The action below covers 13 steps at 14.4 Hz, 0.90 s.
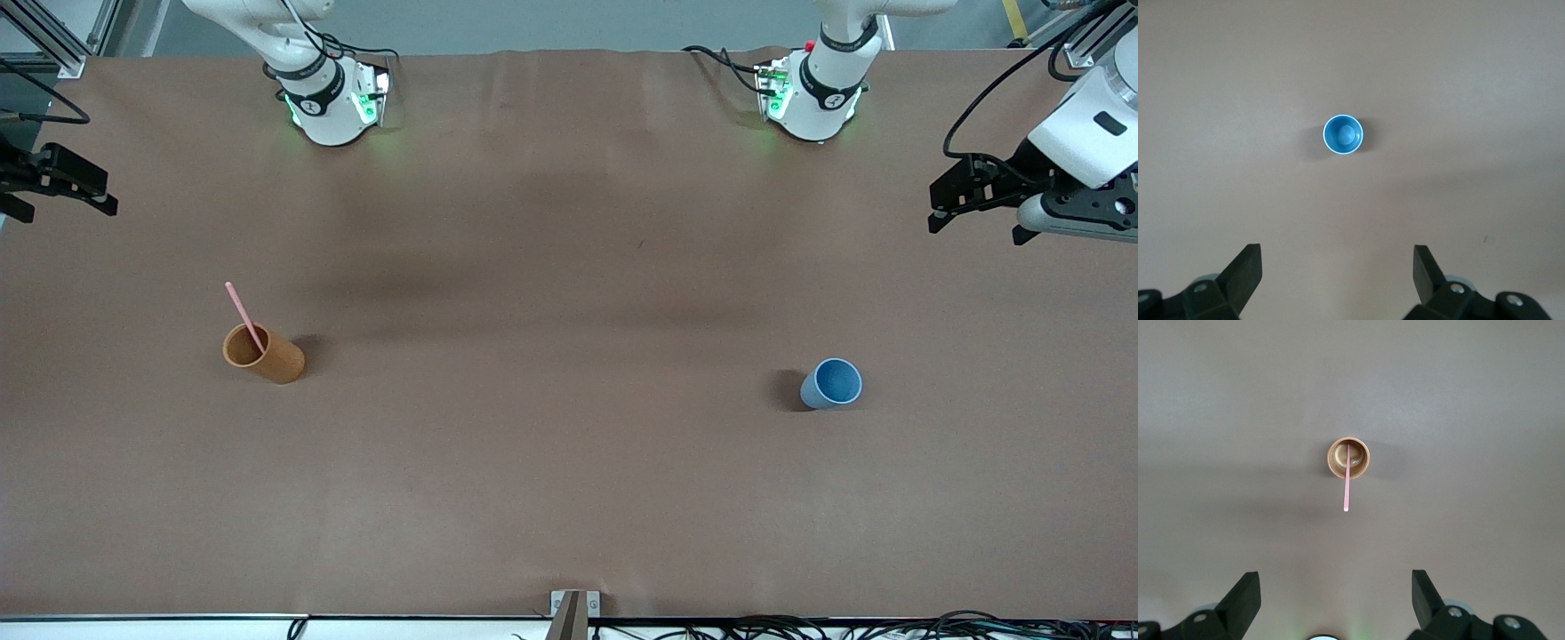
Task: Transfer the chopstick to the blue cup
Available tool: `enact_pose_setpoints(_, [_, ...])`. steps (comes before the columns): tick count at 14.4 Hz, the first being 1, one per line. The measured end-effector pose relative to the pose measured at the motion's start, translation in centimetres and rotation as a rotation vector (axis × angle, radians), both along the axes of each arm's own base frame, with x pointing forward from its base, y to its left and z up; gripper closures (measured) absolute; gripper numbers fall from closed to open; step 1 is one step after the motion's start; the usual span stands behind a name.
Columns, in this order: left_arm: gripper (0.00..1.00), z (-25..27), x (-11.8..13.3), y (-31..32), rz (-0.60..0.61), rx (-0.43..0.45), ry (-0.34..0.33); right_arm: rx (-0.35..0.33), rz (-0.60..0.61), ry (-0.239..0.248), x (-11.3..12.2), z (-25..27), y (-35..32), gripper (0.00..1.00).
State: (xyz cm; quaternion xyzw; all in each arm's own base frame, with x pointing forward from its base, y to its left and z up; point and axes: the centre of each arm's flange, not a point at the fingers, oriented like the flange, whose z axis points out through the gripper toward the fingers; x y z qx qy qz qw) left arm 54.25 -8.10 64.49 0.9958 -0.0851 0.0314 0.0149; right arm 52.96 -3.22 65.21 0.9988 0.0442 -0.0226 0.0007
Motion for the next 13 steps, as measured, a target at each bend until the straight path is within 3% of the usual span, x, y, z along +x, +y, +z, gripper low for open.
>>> enact_pose_setpoints(9, [0.00,-1.3,0.8,1.0,-0.024,0.006,0.017,0.001,0.001,0.008,0.2,-0.8,0.0,0.00])
enact_pose_setpoints(13, [0.00,-11.7,7.1,6.7,-0.004,0.009,0.036,0.003,-0.005,0.047,0.7,-4.5,-0.4,0.01])
